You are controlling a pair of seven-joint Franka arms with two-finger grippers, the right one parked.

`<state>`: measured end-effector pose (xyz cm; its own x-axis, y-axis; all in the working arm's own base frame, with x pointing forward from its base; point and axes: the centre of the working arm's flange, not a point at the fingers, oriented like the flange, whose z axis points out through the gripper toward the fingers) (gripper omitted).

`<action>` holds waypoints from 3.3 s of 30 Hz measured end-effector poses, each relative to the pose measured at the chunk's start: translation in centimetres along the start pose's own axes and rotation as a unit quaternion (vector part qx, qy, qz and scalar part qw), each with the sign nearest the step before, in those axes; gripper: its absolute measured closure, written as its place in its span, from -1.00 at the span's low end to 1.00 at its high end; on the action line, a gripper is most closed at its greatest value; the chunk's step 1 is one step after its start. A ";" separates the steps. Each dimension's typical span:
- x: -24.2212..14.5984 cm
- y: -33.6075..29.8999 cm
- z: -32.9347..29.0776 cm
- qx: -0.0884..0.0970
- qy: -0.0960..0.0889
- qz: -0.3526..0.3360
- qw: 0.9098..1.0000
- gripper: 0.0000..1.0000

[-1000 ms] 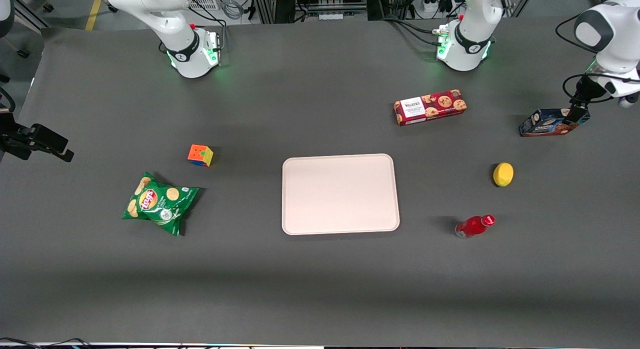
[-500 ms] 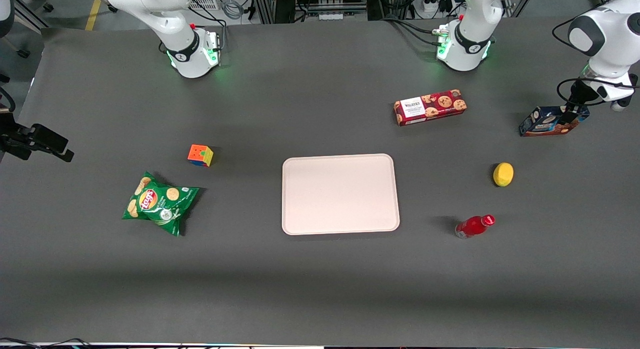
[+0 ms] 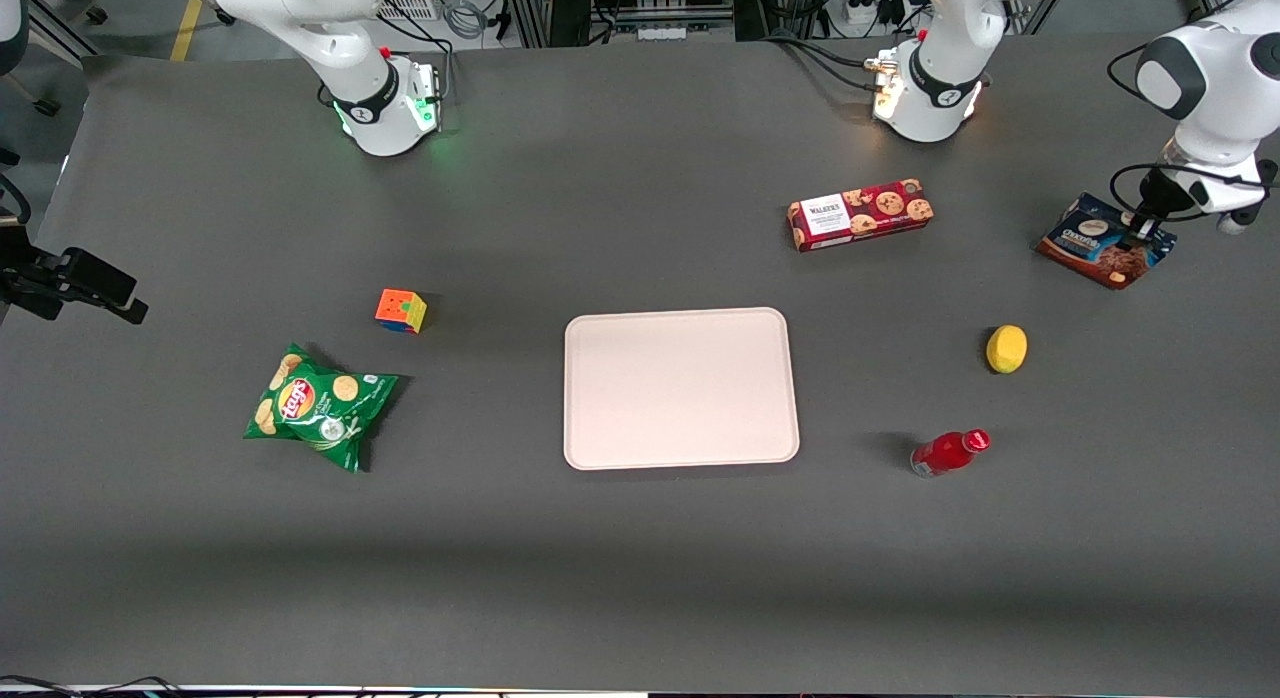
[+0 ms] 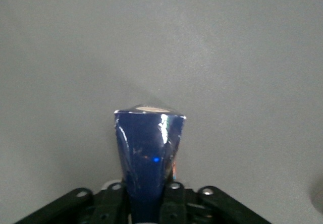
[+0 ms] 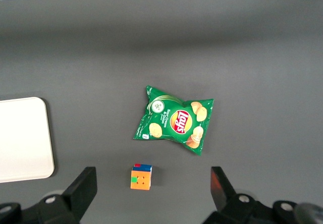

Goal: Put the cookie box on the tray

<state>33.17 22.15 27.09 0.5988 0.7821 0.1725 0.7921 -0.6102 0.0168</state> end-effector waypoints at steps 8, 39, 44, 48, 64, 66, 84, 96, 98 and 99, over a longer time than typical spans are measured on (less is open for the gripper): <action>3.0 6.7 -6.8 0.015 -0.010 0.042 0.999 0.67; -12.5 37.0 -40.3 -0.023 -0.160 0.413 0.896 0.67; -17.3 42.8 -35.2 -0.039 -0.175 0.454 0.873 0.67; -20.9 46.8 -29.1 -0.062 -0.172 0.461 0.868 0.67; -25.3 49.4 -10.1 -0.111 -0.101 0.450 0.881 0.67; -25.5 49.6 -8.6 -0.113 -0.091 0.448 0.882 0.67; -26.8 50.5 -4.0 -0.109 -0.052 0.447 0.887 0.67; -27.0 50.6 -4.0 -0.109 -0.044 0.447 0.887 0.05; -26.9 50.7 -4.1 -0.110 -0.043 0.446 0.887 -0.15; -26.8 50.7 -4.2 -0.111 -0.042 0.445 0.887 -0.24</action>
<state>56.79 -30.33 27.50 0.9898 -0.0220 0.1407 -0.0372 -0.9936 0.1067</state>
